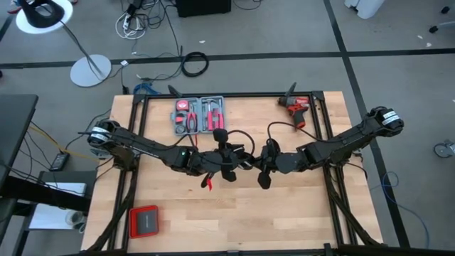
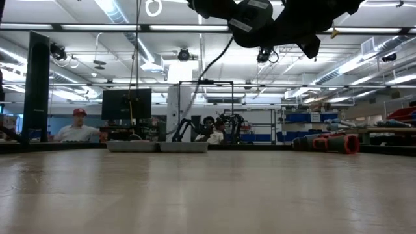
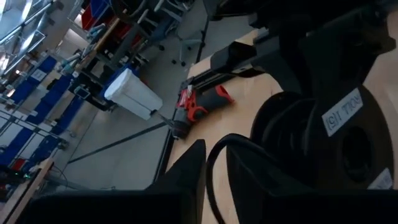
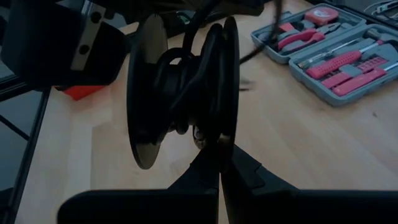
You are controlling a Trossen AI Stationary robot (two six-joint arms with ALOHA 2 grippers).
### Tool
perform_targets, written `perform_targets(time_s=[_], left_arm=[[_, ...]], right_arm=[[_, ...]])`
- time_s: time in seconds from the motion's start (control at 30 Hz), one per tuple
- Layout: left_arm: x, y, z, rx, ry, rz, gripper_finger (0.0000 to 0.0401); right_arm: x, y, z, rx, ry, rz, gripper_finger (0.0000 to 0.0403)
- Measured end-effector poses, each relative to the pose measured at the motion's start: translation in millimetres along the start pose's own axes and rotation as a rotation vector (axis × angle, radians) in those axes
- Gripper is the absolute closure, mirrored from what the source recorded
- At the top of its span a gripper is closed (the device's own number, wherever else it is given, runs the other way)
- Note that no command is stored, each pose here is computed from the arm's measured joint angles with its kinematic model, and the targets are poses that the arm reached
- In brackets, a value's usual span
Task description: Coil cords
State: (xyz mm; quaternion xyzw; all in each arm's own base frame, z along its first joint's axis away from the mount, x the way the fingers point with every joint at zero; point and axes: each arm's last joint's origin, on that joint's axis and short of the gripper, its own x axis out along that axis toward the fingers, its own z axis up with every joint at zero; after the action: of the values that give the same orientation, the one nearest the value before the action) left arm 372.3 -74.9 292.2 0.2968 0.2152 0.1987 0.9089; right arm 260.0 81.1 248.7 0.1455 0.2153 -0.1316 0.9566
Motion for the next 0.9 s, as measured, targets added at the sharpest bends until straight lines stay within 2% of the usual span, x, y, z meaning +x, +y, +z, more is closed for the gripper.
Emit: perform_targets(time_s=[0.17,0.57,0.9], left_arm=[[0.1,0.4,1.1,0.042,-0.009,0.004,0.0326],[0.0,-0.2,5.1,0.020,-0.073,-0.059,0.0329],[-0.1,-0.3,5.3,0.020,-0.077,-0.065,0.0329]], right_arm=[[0.0,0.3,0.2,0.002,-0.002,0.002,0.0403],[0.4,-0.3,-0.8,-0.004,0.020,0.016,0.0403],[4.7,-8.0,4.1,-0.001,0.005,-0.012,0.0403]])
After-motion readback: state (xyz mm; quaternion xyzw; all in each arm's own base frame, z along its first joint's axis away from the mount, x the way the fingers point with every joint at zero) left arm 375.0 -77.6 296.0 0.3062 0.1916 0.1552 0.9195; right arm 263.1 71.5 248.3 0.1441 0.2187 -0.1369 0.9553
